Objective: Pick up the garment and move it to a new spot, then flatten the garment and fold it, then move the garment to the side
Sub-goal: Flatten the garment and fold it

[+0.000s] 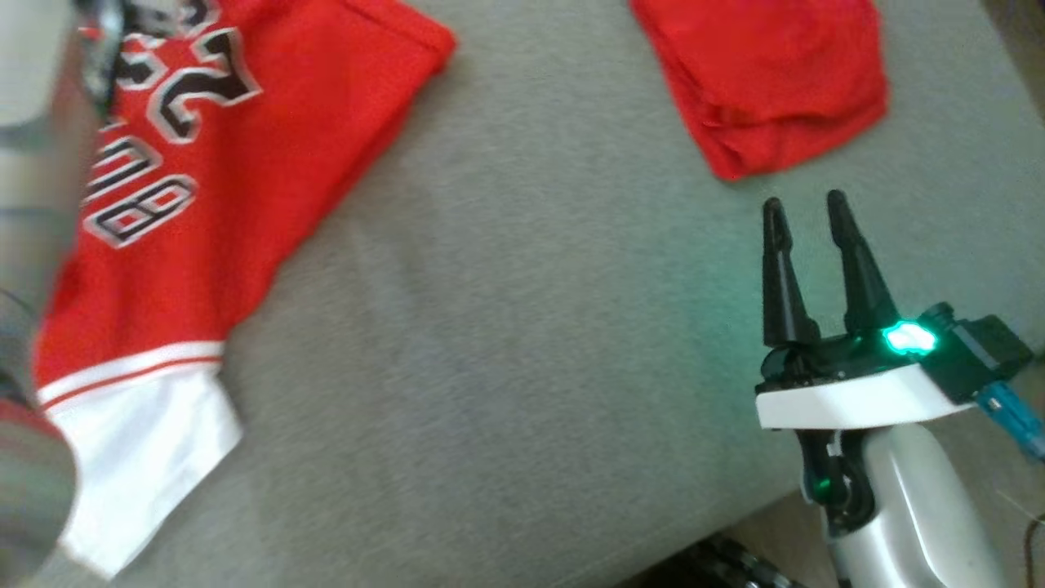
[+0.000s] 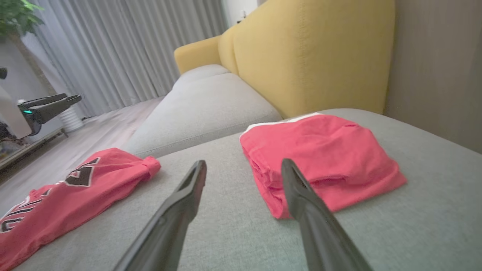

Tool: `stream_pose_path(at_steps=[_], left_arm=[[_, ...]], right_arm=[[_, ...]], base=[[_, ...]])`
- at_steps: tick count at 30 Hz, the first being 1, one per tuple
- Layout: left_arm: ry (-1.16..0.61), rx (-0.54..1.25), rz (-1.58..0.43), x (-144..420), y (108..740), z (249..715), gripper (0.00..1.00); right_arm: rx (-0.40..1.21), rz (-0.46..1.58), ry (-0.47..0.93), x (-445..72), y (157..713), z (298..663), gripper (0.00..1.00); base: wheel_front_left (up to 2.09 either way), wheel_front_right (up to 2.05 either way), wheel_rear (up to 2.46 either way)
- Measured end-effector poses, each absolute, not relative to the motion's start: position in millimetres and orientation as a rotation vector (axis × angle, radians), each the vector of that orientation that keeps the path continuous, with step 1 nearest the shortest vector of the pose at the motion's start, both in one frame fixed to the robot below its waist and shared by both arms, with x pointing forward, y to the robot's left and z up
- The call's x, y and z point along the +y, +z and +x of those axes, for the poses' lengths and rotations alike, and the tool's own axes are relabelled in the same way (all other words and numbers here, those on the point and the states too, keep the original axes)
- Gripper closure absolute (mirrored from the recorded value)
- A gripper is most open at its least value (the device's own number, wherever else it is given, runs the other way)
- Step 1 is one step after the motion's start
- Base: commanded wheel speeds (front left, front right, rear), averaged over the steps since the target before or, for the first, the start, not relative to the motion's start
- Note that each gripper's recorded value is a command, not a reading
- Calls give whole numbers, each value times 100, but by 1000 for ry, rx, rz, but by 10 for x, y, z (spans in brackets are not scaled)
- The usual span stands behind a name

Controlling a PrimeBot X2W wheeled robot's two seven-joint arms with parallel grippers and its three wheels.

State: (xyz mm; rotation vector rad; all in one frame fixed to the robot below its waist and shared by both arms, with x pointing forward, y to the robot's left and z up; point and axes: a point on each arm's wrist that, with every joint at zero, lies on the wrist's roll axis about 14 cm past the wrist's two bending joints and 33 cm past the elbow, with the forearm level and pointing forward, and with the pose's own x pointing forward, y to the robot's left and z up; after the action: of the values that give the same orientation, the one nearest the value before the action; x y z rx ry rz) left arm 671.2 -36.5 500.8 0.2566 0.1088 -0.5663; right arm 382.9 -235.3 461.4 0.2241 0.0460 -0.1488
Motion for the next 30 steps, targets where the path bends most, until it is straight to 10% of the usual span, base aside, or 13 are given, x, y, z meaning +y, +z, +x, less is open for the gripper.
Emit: stream_pose_path(at_steps=[30], left_arm=[[22,38,-120,1559,4914,4054,0]], right_arm=[[-6,204,174,-1305,4777,4304,0]], base=[[0,0,0]])
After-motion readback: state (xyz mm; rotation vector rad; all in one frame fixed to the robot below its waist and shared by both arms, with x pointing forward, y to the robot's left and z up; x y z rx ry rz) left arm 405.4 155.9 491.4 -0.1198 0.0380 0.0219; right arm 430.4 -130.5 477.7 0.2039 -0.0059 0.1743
